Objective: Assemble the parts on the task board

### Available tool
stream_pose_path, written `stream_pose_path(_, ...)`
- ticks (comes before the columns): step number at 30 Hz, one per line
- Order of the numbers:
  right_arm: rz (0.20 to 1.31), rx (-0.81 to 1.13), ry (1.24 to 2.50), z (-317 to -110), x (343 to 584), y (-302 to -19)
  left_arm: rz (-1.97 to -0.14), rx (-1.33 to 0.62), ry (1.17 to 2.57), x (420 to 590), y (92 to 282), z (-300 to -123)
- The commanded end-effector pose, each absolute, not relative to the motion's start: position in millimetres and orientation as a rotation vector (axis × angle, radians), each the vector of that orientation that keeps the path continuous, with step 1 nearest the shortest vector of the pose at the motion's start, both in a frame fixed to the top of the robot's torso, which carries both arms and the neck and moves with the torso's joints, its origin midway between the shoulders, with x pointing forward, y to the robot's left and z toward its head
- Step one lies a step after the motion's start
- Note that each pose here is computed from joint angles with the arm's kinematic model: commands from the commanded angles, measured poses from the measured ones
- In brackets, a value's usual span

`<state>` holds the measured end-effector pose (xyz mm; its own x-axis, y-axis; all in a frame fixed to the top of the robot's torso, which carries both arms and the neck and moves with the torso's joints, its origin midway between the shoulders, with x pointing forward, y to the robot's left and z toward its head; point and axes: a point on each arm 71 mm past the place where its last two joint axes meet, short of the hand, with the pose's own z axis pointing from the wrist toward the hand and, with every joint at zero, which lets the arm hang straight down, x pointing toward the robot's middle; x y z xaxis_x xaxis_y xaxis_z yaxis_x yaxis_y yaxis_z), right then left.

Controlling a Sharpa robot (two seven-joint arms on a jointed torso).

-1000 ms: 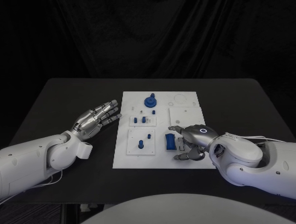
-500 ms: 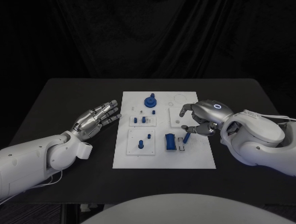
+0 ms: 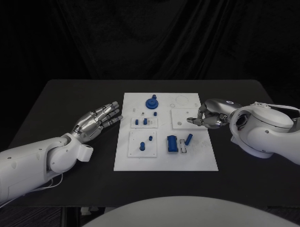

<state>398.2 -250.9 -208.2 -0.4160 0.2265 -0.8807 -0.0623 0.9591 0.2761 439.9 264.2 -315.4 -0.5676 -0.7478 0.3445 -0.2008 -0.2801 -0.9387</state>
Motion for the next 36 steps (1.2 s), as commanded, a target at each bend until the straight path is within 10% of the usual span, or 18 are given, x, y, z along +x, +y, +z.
stream_pose_path(1,0.247,0.403,2.201,-225,393,-261,-1.916,-1.173,1.563,440.0,262.3,-314.9)
stream_pose_path(36,0.232,0.609,2.349,-262,397,-248,-1.926,-1.17,1.567,441.2,257.2,-315.5)
